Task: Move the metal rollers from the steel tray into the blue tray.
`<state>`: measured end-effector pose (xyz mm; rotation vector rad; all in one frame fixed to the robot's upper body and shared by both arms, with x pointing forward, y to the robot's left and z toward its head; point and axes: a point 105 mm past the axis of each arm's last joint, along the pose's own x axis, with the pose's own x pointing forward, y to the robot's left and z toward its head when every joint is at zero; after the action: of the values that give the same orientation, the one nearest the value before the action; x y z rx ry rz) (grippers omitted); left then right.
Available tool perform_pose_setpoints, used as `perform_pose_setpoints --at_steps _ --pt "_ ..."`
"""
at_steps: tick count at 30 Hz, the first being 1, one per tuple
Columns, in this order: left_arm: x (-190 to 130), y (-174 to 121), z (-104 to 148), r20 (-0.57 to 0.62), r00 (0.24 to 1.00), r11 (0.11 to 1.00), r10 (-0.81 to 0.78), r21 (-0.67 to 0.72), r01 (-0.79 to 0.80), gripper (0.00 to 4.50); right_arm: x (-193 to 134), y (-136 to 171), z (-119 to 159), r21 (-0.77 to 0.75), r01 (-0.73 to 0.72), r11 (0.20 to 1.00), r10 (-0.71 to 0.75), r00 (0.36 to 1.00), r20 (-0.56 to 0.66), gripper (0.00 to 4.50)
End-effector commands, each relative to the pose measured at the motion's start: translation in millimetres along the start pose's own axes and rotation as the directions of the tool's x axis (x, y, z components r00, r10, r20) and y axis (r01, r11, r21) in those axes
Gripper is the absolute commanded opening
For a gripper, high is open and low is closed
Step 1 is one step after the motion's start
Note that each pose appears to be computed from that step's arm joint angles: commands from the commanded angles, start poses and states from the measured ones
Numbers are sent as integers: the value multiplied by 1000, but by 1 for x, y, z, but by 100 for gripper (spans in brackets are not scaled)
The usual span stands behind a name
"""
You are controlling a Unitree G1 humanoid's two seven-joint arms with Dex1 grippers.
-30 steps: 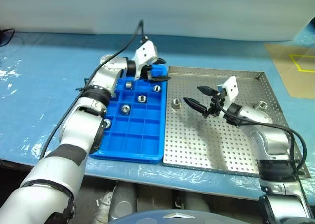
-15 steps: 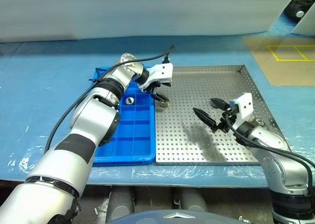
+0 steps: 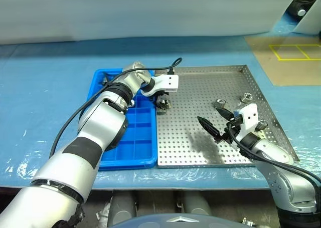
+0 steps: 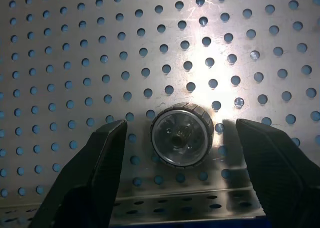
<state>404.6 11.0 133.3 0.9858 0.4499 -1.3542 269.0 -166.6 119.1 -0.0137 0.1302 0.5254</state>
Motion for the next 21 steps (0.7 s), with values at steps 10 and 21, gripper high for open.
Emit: perform_pose_setpoints --at_steps 10,21 --pt "13 -3 -8 -63 998 1000 29 3 -29 368 2 11 8 -34 -13 999 15 999 41 450" --pt "20 -3 -24 -149 985 996 86 47 -80 447 2 12 4 -32 31 999 -30 998 53 450"
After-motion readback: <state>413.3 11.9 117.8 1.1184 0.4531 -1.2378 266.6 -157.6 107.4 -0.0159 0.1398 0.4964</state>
